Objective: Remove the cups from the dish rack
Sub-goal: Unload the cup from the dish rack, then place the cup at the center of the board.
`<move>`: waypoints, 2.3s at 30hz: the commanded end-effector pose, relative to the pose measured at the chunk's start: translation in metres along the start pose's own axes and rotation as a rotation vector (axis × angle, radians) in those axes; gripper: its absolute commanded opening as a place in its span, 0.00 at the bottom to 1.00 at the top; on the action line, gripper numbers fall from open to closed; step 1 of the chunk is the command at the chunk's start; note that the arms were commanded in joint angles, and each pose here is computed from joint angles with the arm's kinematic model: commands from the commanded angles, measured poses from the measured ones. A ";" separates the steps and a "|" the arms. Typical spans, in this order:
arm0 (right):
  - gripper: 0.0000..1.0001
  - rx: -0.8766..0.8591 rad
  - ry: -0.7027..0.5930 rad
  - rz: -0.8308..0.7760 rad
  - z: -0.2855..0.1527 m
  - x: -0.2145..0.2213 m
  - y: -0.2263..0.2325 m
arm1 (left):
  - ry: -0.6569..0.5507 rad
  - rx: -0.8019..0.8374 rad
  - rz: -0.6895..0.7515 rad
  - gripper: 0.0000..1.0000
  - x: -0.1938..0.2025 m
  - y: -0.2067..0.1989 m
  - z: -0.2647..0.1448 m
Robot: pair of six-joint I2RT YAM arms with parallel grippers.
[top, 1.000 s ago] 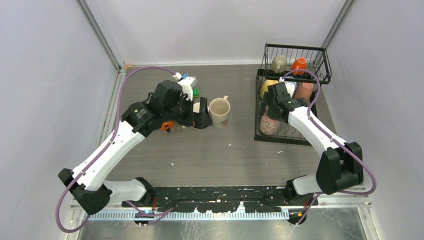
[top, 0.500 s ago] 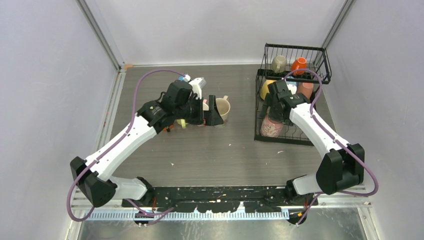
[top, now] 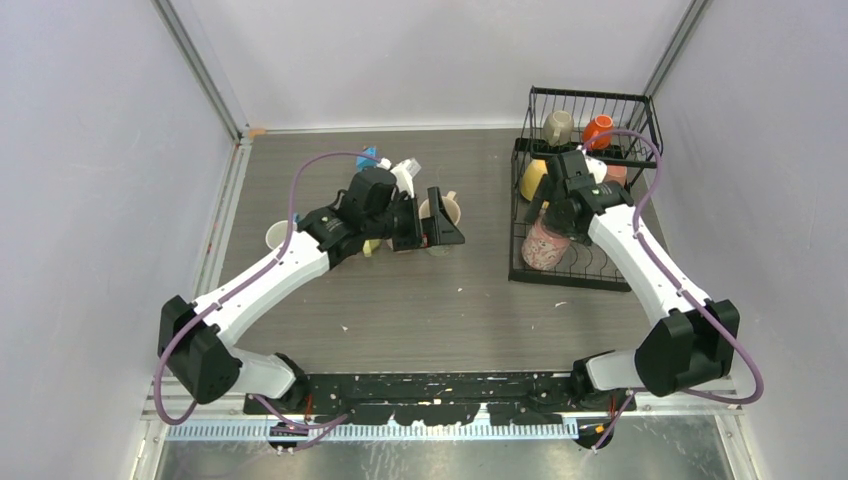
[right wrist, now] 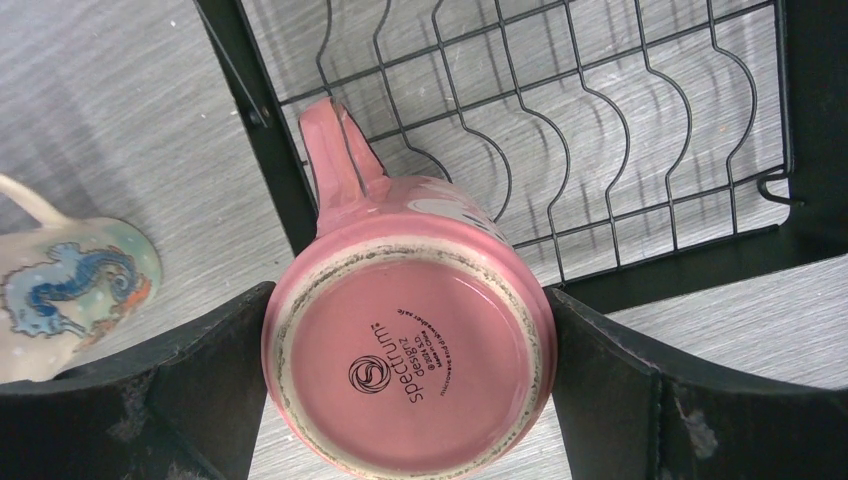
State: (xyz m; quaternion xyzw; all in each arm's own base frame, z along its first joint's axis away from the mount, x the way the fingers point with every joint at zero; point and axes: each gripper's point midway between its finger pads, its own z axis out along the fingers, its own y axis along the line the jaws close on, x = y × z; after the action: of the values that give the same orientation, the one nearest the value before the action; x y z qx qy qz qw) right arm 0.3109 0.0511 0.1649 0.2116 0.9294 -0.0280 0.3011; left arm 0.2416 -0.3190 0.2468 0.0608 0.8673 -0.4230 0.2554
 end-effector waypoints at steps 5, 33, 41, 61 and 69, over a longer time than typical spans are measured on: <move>0.64 -0.150 -0.174 0.135 -0.050 -0.057 0.022 | -0.083 0.144 -0.091 0.96 -0.024 -0.029 0.017; 0.61 -0.601 -0.103 0.285 -0.136 -0.060 0.080 | -0.120 0.249 -0.249 0.86 -0.040 -0.045 0.062; 0.61 -0.684 -0.088 0.312 -0.149 -0.063 0.092 | -0.147 0.265 -0.263 0.85 -0.039 -0.041 0.062; 0.61 -0.965 0.017 0.401 -0.175 -0.066 0.137 | -0.286 0.610 -0.347 0.70 -0.077 -0.095 -0.001; 0.61 -1.123 0.108 0.443 -0.185 -0.065 0.160 | -0.339 0.730 -0.302 0.55 -0.090 -0.121 -0.040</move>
State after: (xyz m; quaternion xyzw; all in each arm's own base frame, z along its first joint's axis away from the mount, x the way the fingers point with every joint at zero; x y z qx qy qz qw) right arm 0.3270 0.1809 0.3096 0.2612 0.8042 0.4378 0.3056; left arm 0.2889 -0.3657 0.3190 -0.1041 0.6927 -0.6667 0.2547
